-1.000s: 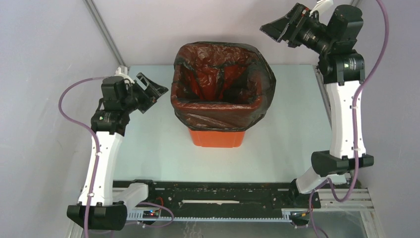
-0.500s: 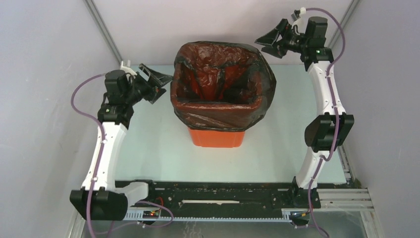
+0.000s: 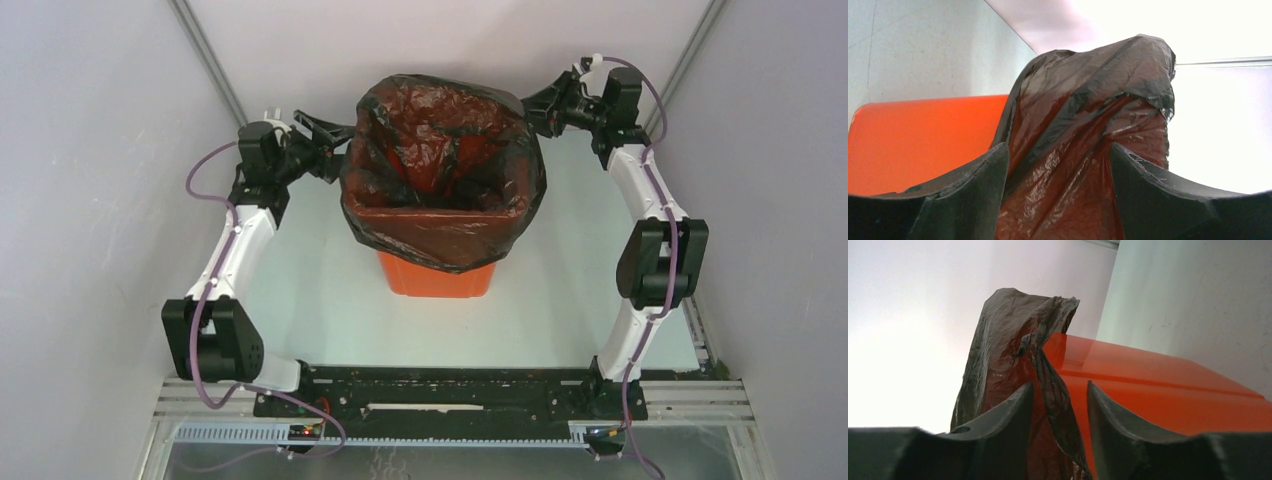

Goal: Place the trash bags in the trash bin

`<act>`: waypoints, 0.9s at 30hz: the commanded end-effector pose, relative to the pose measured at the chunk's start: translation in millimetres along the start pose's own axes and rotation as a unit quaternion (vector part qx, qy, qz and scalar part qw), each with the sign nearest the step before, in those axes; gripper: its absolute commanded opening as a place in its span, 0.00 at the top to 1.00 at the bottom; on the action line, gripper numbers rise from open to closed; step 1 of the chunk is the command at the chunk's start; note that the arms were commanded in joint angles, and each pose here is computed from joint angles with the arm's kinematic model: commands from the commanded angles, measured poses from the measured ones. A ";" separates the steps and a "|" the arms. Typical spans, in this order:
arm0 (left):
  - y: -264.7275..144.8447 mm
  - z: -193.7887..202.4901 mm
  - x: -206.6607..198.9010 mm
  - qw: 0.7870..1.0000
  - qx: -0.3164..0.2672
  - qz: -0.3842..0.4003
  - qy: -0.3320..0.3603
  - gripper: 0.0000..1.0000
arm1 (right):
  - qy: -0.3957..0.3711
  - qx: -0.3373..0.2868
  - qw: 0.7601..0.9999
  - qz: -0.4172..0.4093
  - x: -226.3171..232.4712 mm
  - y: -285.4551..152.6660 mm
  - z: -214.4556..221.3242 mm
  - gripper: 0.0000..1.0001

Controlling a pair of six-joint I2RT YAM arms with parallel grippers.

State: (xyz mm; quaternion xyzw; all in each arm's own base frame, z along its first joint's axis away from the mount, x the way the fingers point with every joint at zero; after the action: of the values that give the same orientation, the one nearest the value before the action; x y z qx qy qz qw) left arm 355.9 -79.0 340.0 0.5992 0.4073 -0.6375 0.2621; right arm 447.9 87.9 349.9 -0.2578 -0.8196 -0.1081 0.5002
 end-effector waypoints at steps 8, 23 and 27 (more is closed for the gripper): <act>-66.4 22.2 -2.5 0.996 -0.031 -0.053 0.062 0.21 | -0.005 -0.029 1.000 -0.009 10.8 -5.2 4.9 0.92; -129.8 36.6 -11.7 0.987 -0.107 -0.072 0.100 0.17 | 0.005 0.017 0.996 0.089 -27.5 10.9 28.6 0.97; -133.5 46.2 3.2 0.990 -0.091 -0.074 0.076 0.17 | 0.002 0.025 0.992 0.120 -24.9 8.1 16.2 0.81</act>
State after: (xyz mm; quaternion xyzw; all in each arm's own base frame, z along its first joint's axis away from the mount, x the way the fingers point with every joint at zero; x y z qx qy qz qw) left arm 231.8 -45.8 375.4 0.5961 0.5282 -0.5560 0.2378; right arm 444.1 97.2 305.3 -0.3210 -0.7749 -0.0544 0.5417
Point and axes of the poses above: each gripper's point midway between its finger pads, its own y axis out along the fingers, its own x axis along the line the jaws close on, z = x × y, the point moved 9 cm from there along -y, back along the fingers, and after that the axes turned 10 degrees about -y, right-handed, at the moved point
